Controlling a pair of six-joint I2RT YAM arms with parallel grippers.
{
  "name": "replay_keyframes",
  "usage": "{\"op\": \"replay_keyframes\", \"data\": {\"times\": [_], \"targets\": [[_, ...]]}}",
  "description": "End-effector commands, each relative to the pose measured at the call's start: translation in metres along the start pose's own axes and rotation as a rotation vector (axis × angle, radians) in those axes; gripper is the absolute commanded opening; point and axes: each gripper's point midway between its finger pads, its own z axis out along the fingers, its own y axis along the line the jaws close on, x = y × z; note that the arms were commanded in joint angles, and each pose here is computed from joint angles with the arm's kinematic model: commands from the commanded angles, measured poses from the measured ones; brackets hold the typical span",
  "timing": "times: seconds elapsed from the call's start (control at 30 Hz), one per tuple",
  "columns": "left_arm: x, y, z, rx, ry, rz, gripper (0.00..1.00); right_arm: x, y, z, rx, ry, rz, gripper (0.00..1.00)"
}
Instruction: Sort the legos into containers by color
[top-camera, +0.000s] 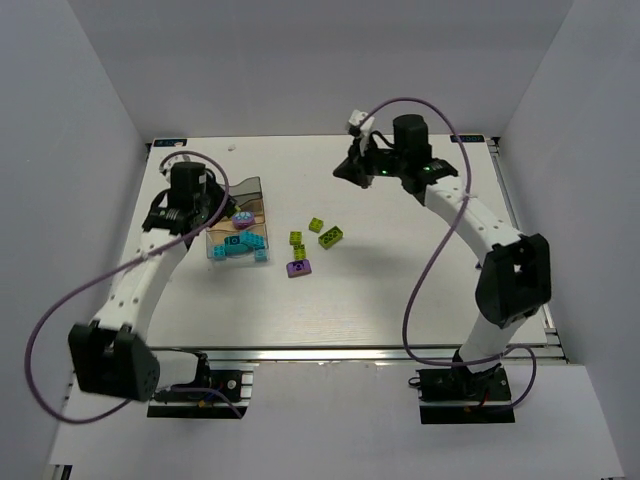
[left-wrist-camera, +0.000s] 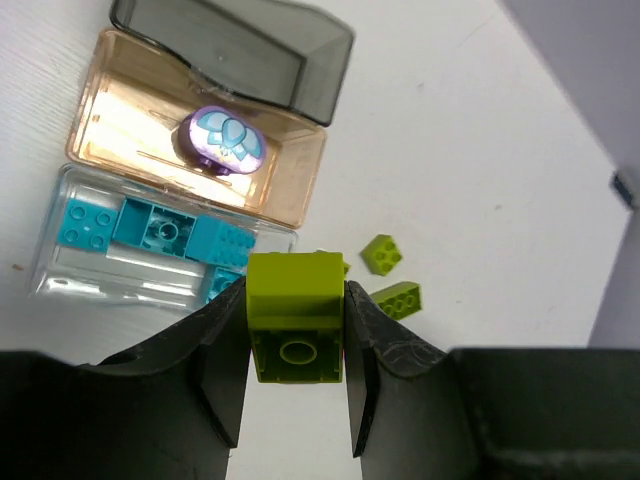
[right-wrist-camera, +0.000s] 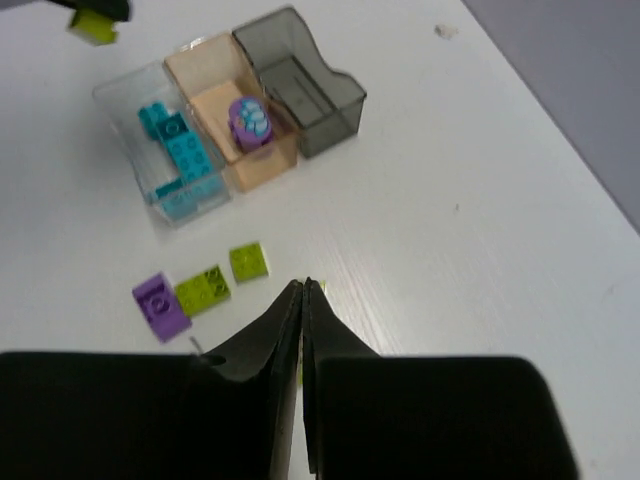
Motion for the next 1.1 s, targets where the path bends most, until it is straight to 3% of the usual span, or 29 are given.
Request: {"op": "replay_keyframes", "data": {"times": [0.0, 0.13, 0.17, 0.27, 0.3, 0.57, 0.9, 0.93, 1.07], "targets": [[0.000, -0.028, 0.021, 0.127, 0.113, 0.053, 0.00, 0.011, 0.033, -0.025, -0.075, 0.024, 0.007, 0.08], [-0.015, -0.024, 0.050, 0.052, 0.104, 0.110, 0.00, 0.021, 0.036, -0.053, -0.010, 0.026, -0.030, 0.34], [-0.017, -0.023, 0.056, 0.038, 0.101, 0.121, 0.00, 0.025, 0.037, -0.057, 0.002, 0.030, -0.032, 0.55], [-0.027, -0.008, 0.080, -0.026, 0.087, 0.136, 0.00, 0.039, 0.040, -0.067, 0.013, 0.055, -0.013, 0.81], [-0.029, -0.006, 0.086, -0.033, 0.084, 0.145, 0.00, 0.041, 0.042, -0.069, 0.009, 0.061, -0.008, 0.84], [-0.034, 0.022, 0.149, -0.170, 0.091, 0.239, 0.00, 0.046, 0.047, -0.081, -0.019, 0.072, 0.029, 0.81], [-0.045, 0.028, 0.190, -0.224, 0.052, 0.277, 0.06, 0.052, 0.046, -0.091, 0.003, 0.089, 0.050, 0.82], [-0.044, 0.032, 0.194, -0.237, 0.052, 0.283, 0.07, 0.053, 0.045, -0.092, 0.008, 0.092, 0.051, 0.82], [-0.044, 0.040, 0.204, -0.266, 0.053, 0.290, 0.29, 0.054, 0.038, -0.095, 0.038, 0.100, 0.063, 0.82]]}}
